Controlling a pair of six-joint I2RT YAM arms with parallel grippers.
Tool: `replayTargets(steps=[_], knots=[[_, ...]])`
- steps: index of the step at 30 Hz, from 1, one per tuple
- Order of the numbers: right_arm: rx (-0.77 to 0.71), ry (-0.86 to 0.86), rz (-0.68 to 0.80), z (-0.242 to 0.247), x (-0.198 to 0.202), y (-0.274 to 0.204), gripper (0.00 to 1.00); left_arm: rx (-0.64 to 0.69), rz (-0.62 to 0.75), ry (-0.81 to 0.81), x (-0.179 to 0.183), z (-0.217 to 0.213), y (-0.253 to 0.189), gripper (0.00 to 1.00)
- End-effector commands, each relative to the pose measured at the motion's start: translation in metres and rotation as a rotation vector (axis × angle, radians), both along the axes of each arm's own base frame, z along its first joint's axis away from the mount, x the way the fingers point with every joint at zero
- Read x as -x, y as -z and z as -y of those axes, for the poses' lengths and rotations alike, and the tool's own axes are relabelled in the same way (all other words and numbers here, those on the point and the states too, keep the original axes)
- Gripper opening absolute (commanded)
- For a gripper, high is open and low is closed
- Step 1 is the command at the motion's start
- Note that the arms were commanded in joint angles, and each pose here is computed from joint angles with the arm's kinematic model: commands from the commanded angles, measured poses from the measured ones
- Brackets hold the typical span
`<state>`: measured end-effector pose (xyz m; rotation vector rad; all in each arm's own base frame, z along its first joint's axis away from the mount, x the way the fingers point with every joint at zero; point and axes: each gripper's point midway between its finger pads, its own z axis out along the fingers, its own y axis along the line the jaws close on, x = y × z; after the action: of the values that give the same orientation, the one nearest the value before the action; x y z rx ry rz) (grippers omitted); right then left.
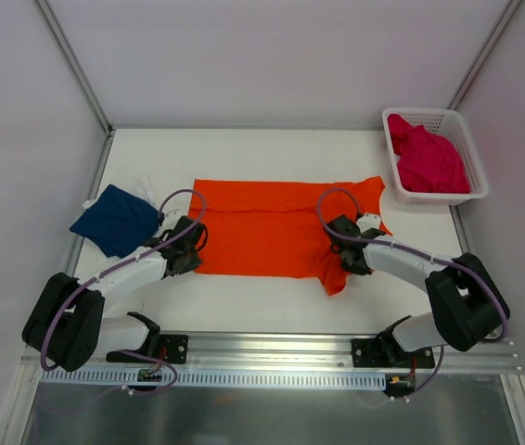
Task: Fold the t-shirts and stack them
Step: Grap the side of the flattened tshirt closest away from the robot with both arms, then fold the other side of the tshirt into a rectangle
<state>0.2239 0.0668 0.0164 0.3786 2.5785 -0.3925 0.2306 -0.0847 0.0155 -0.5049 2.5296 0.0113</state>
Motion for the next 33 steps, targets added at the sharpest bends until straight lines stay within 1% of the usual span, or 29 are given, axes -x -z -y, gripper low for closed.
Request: replayTargets(steps=[1, 2, 8, 12, 14, 15, 16, 17, 19, 20, 21, 22, 23, 24, 26, 27, 28, 29, 30, 31, 33], knots=[[-0.034, -0.014, -0.014, -0.010, -0.004, 0.008, 0.04, 0.004, -0.020, 0.016, 0.000, 0.001, -0.002, 0.00], [-0.024, -0.014, -0.020, -0.008, -0.003, 0.007, 0.00, 0.005, -0.019, 0.016, 0.000, 0.001, -0.003, 0.00], [-0.010, -0.008, -0.006, 0.001, 0.004, -0.005, 0.00, 0.005, -0.019, 0.040, -0.005, 0.005, -0.006, 0.00], [-0.006, -0.022, 0.038, 0.004, 0.003, -0.030, 0.01, 0.024, 0.038, 0.053, -0.010, 0.007, -0.022, 0.00], [-0.010, -0.036, 0.081, 0.005, -0.001, -0.050, 0.01, 0.025, 0.078, 0.052, -0.017, 0.007, -0.035, 0.00], [-0.006, -0.041, 0.096, 0.006, -0.003, -0.057, 0.01, 0.026, 0.088, 0.052, -0.019, 0.008, -0.039, 0.00], [-0.009, -0.057, 0.118, 0.004, -0.009, -0.068, 0.00, 0.017, 0.067, 0.049, -0.015, 0.006, -0.037, 0.00], [-0.008, -0.066, 0.117, 0.003, -0.011, -0.071, 0.00, 0.033, 0.099, 0.046, -0.027, 0.012, -0.051, 0.00], [-0.006, -0.079, 0.118, 0.002, -0.020, -0.078, 0.01, 0.023, 0.097, 0.040, -0.034, 0.013, -0.053, 0.00], [0.000, -0.091, 0.110, -0.002, -0.028, -0.081, 0.00, 0.022, 0.119, 0.039, -0.045, 0.017, -0.063, 0.00], [-0.003, -0.089, 0.103, -0.002, -0.032, -0.081, 0.01, -0.013, 0.111, 0.026, -0.051, 0.014, -0.061, 0.00], [-0.006, -0.097, 0.115, -0.007, -0.040, -0.088, 0.00, -0.020, 0.139, 0.024, -0.065, 0.018, -0.073, 0.00], [0.006, -0.102, 0.094, -0.009, -0.045, -0.083, 0.01, -0.039, 0.140, 0.021, -0.070, 0.017, -0.075, 0.00], [0.012, -0.103, 0.094, -0.010, -0.051, -0.085, 0.00, -0.080, 0.132, 0.008, -0.077, 0.014, -0.071, 0.00], [0.022, -0.118, 0.102, -0.014, -0.067, -0.095, 0.00, -0.100, 0.160, -0.009, -0.093, 0.015, -0.082, 0.00], [0.017, -0.111, 0.056, -0.014, -0.072, -0.088, 0.01, -0.119, 0.140, -0.012, -0.097, 0.015, -0.076, 0.00], [0.024, -0.110, 0.017, -0.011, -0.070, -0.087, 0.01, -0.124, 0.151, -0.026, -0.104, 0.015, -0.082, 0.00], [0.019, -0.109, 0.025, -0.012, -0.080, -0.097, 0.01, -0.134, 0.146, -0.029, -0.106, 0.015, -0.081, 0.00], [0.015, -0.107, 0.000, -0.013, -0.082, -0.094, 0.01, -0.144, 0.132, -0.030, -0.107, 0.014, -0.077, 0.00], [0.022, -0.106, -0.024, -0.011, -0.080, -0.096, 0.00, -0.141, 0.140, -0.034, -0.113, 0.016, -0.082, 0.00], [0.006, -0.095, -0.005, -0.011, -0.090, -0.111, 0.00, -0.160, 0.114, -0.044, -0.112, 0.013, -0.082, 0.00]])
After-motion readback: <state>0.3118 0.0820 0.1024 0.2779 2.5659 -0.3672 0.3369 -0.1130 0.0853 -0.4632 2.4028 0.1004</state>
